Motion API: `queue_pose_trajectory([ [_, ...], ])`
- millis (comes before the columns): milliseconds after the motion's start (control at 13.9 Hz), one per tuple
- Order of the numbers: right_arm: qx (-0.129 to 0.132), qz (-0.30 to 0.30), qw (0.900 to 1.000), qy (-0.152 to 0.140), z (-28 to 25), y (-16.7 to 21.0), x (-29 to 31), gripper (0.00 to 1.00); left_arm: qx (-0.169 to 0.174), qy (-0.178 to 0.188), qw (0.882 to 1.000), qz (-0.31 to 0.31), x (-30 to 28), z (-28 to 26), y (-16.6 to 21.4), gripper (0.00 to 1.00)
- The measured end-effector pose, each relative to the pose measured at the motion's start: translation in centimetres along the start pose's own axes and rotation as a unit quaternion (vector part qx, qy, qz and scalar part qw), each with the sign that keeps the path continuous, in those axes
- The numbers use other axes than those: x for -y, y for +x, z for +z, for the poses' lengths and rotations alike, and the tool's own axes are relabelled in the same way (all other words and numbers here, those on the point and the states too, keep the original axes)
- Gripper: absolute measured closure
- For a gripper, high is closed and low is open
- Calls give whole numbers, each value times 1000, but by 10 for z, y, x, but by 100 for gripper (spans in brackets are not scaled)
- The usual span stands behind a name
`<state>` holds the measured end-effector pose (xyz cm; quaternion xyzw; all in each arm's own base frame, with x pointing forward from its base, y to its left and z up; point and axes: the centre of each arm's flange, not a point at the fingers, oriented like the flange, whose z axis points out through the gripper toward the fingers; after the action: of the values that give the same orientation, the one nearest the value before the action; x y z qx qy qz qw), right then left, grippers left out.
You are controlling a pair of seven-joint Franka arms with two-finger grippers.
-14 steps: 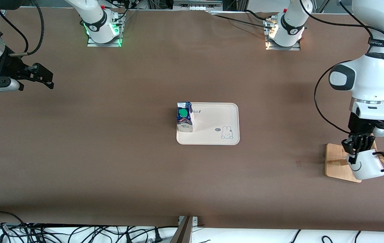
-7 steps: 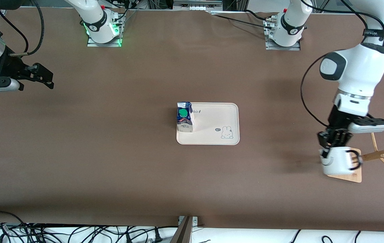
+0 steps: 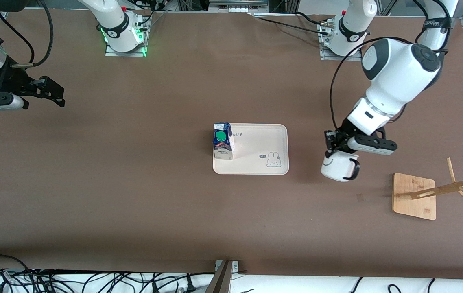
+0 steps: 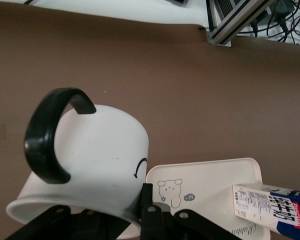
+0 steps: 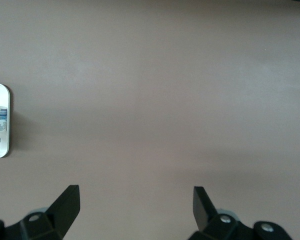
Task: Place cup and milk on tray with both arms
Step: 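Lift the mug off the stand and carry it toward the tray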
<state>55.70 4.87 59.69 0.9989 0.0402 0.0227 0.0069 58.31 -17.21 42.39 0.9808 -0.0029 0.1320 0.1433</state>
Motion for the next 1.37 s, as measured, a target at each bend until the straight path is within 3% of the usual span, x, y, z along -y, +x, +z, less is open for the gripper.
queue_pose_trajectory([
  [289, 0, 0, 1000, 0, 0, 0, 0, 0, 130, 6, 991, 2, -3, 5, -9, 92],
  [433, 0, 0, 1000, 0, 0, 0, 0, 0, 174, 6, 985, 12, -13, 12, -19, 92],
  [794, 2, 0, 1000, 0, 1, 0, 0, 0, 255, -2, 965, 66, -69, 44, -39, 92],
  [1010, 4, 0, 1000, 0, 1, -1, 0, 0, 294, 29, 948, 117, -94, 74, -45, 92],
  [1371, 5, 0, 1000, 0, 2, -1, 0, 0, 325, 29, 938, 114, -103, 119, -49, 92],
])
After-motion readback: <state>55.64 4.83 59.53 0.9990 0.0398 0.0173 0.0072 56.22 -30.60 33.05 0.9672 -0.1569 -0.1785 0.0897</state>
